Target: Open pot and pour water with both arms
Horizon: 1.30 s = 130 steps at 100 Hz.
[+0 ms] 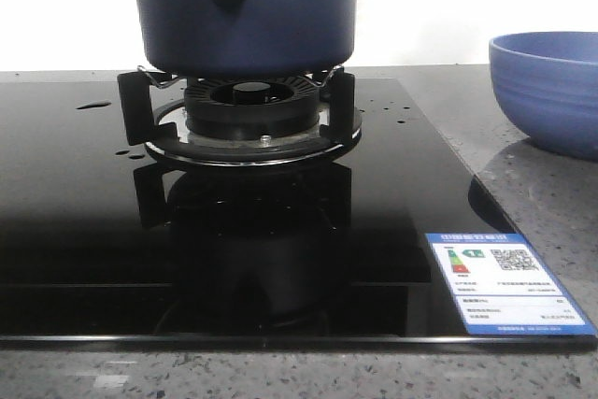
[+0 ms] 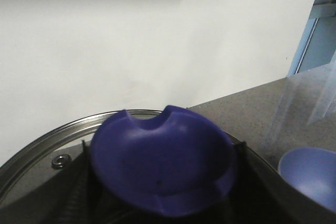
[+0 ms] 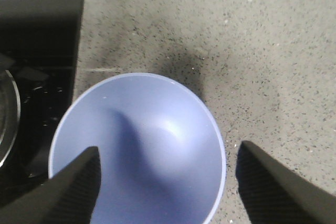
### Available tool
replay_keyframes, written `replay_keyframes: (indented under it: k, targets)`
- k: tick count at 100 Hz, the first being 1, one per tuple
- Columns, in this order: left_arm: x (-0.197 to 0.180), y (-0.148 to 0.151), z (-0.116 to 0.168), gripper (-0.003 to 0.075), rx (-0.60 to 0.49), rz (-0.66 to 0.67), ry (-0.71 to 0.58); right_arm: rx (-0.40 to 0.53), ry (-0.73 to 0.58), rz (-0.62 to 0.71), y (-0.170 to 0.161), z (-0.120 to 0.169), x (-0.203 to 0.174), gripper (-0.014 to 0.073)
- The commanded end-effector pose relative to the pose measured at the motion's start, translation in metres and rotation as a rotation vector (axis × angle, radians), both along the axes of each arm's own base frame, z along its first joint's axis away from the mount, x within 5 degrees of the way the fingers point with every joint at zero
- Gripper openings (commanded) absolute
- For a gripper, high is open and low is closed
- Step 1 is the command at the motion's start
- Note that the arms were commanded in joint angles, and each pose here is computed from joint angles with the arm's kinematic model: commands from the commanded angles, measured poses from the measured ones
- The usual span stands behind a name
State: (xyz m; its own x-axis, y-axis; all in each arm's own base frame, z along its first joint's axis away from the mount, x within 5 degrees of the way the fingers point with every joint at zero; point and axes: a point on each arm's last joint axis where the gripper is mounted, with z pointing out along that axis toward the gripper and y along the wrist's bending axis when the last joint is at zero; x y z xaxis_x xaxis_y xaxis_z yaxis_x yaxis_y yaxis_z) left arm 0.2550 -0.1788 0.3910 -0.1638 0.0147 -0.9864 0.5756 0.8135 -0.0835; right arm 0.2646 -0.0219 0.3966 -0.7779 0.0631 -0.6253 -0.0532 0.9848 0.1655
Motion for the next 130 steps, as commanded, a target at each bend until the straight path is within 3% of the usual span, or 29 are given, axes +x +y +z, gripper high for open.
replay_keyframes:
  k: [1, 32, 99, 104, 119, 130]
  targets:
    - [0.001, -0.001, 0.025, 0.0358, -0.093, 0.045, -0.137, -0.005, -0.122, -0.001, 0.003, 0.027, -0.015, 0.0487]
    - [0.017, -0.021, 0.000, 0.0358, -0.064, 0.039, -0.101, -0.011, -0.151, 0.000, 0.004, 0.034, -0.024, 0.0487]
    - [0.016, -0.024, -0.007, 0.0363, -0.035, 0.012, -0.046, -0.010, -0.155, -0.001, 0.004, 0.035, -0.024, 0.0487]
    - [0.016, -0.024, -0.007, 0.0383, -0.035, 0.012, -0.046, -0.010, -0.155, -0.001, 0.004, 0.035, -0.024, 0.0487]
    - [0.017, -0.022, -0.006, 0.0541, -0.036, 0.016, -0.047, -0.009, -0.153, 0.000, 0.004, 0.035, -0.024, 0.0486]
    - [0.014, -0.020, -0.002, 0.0558, -0.044, 0.016, -0.057, -0.009, -0.153, 0.000, 0.004, 0.035, -0.024, 0.0487]
